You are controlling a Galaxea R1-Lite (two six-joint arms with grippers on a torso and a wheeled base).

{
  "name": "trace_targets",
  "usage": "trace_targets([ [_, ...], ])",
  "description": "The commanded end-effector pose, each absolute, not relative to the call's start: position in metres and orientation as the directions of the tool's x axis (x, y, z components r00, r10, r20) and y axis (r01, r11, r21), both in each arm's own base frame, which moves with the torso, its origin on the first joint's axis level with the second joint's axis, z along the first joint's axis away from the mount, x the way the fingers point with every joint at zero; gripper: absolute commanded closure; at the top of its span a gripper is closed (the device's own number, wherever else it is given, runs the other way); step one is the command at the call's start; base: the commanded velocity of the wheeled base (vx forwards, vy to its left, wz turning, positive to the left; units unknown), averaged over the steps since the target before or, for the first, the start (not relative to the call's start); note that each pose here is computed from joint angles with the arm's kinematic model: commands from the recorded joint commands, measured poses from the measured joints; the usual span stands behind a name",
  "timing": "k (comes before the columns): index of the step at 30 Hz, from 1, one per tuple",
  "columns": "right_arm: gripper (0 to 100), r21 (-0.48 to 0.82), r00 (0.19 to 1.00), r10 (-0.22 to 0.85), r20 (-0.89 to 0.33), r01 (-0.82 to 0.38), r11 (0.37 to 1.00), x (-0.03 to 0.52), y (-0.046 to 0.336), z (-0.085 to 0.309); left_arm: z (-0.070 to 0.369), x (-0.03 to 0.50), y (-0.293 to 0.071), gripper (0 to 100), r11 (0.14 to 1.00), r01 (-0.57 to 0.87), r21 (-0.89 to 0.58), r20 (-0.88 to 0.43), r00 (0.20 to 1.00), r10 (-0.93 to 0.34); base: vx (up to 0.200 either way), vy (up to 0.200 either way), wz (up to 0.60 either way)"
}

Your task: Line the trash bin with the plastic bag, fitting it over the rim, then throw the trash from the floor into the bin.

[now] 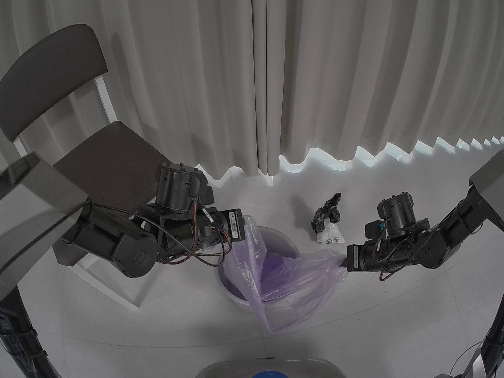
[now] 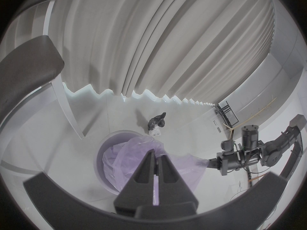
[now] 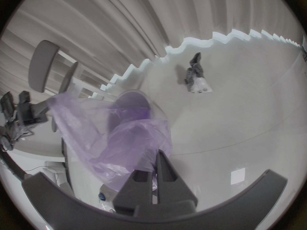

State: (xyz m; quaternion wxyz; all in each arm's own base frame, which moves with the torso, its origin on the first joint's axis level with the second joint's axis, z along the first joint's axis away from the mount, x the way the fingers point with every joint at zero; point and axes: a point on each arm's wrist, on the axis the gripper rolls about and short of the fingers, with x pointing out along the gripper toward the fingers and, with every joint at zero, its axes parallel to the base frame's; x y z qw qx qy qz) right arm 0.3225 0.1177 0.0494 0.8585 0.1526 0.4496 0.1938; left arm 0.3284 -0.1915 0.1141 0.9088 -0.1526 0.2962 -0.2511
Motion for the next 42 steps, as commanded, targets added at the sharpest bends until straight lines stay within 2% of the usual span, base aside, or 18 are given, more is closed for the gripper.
trace_targets([
  [1,100,0.454,0.548,0.509,-0.663,-0.247,0.856,0.33,0.131,0.067,0.098,0.34,-0.176,100,0.847,0.315,-0.429,-0.496,0.701,-0.512,0.0,0.0,0.0],
  [9,100,0.458,0.547,0.516,-0.659,-0.253,0.852,0.341,0.138,0.064,0.089,0.348,-0.158,100,0.849,0.285,-0.445,-0.515,0.694,-0.503,0.0,0.0,0.0],
  [13,100,0.455,0.545,0.506,-0.668,-0.239,0.858,0.361,0.143,0.06,0.07,0.356,-0.147,100,0.854,0.255,-0.454,-0.527,0.695,-0.488,0.0,0.0,0.0],
  [17,100,0.453,0.559,0.474,-0.68,-0.188,0.871,0.381,0.129,0.063,0.062,0.35,-0.142,100,0.849,0.252,-0.464,-0.506,0.712,-0.488,0.0,0.0,0.0],
  [23,100,0.445,0.547,0.427,-0.72,-0.107,0.889,0.393,0.106,0.05,0.05,0.356,-0.144,100,0.848,0.255,-0.464,-0.505,0.71,-0.49,0.0,0.0,0.0],
  [31,100,0.435,0.499,0.407,-0.765,-0.065,0.898,0.371,0.096,0.039,0.038,0.381,-0.164,100,0.831,0.294,-0.472,-0.485,0.7,-0.524,0.0,0.0,0.0],
  [38,100,0.424,0.444,0.427,-0.788,-0.111,0.899,0.352,0.119,0.032,0.036,0.378,-0.147,100,0.847,0.261,-0.463,-0.507,0.706,-0.494,0.0,0.0,0.0],
  [42,100,0.426,0.456,0.452,-0.766,-0.167,0.889,0.35,0.138,0.033,0.048,0.38,-0.127,100,0.848,0.243,-0.47,-0.488,0.729,-0.479,0.0,0.0,0.0],
])
